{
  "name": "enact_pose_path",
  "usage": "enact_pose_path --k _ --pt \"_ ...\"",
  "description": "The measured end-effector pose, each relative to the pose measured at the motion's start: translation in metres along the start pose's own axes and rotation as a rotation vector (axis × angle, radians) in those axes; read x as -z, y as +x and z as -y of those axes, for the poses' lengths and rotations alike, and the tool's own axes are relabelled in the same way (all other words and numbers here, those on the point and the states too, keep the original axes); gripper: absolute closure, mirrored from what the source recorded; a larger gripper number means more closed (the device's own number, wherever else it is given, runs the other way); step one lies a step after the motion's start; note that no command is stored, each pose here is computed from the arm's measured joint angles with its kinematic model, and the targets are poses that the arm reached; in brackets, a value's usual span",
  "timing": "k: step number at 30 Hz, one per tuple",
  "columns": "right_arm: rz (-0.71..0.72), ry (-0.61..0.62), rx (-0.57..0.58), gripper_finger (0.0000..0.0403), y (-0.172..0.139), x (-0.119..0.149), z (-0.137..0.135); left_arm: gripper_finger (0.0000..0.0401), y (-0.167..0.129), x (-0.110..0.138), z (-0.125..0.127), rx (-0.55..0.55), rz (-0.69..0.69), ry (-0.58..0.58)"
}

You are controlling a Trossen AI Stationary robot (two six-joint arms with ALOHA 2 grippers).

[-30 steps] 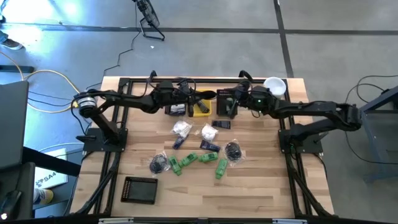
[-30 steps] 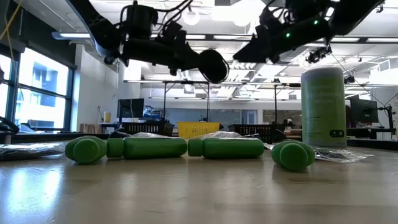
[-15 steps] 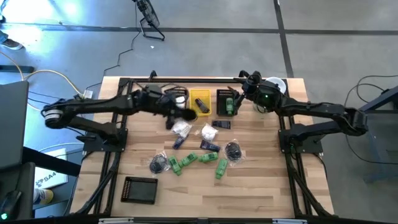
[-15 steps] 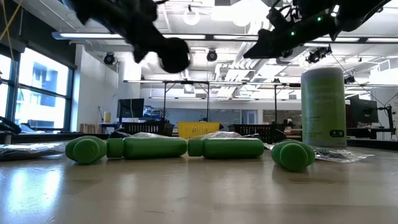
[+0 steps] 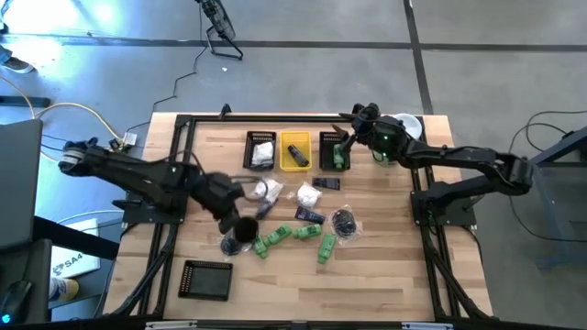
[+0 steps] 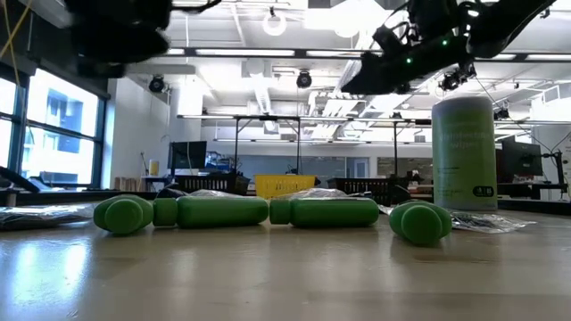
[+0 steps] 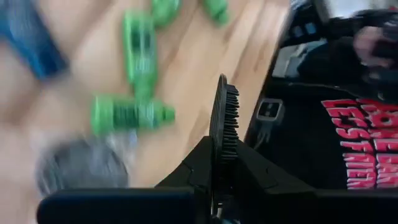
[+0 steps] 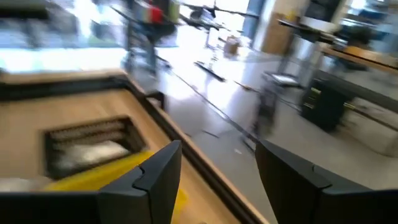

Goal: Pick & Place Travel size toiletries
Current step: Put the black hairbrush into the bottom black bin

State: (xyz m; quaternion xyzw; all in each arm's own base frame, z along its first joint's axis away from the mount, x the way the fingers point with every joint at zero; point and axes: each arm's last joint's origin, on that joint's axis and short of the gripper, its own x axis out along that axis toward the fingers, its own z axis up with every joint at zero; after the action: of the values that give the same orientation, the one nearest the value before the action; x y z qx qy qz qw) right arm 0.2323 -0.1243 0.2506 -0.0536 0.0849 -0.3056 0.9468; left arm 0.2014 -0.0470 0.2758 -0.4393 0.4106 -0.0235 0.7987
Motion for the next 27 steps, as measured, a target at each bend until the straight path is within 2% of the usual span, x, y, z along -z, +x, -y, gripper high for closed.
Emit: enact_pose_path --k 4,9,12,16,27 --pt "0.044 -0.012 -0.086 0.0204 0.003 -0.001 -0.003 0.037 0.01 0.018 0.009 -0.008 -0.084 -0.166" --pt "0.057 -0.021 -0.079 0.0204 0.003 -0.002 -0.003 0.037 0.014 0.039 0.016 -0.039 -0.186 -0.364" --pt "0.057 -0.026 -0.079 0.0204 0.003 -0.002 -0.003 0.037 0.014 0.053 0.017 -0.094 -0.24 -0.43" --pt "0.087 -0.042 -0.073 0.0204 0.003 -0.005 -0.002 0.037 0.015 0.069 0.017 -0.164 -0.288 -0.45" --pt "0.114 -0.073 -0.062 0.0204 0.003 -0.007 -0.002 0.037 0.027 0.103 0.013 -0.361 -0.396 -0.386"
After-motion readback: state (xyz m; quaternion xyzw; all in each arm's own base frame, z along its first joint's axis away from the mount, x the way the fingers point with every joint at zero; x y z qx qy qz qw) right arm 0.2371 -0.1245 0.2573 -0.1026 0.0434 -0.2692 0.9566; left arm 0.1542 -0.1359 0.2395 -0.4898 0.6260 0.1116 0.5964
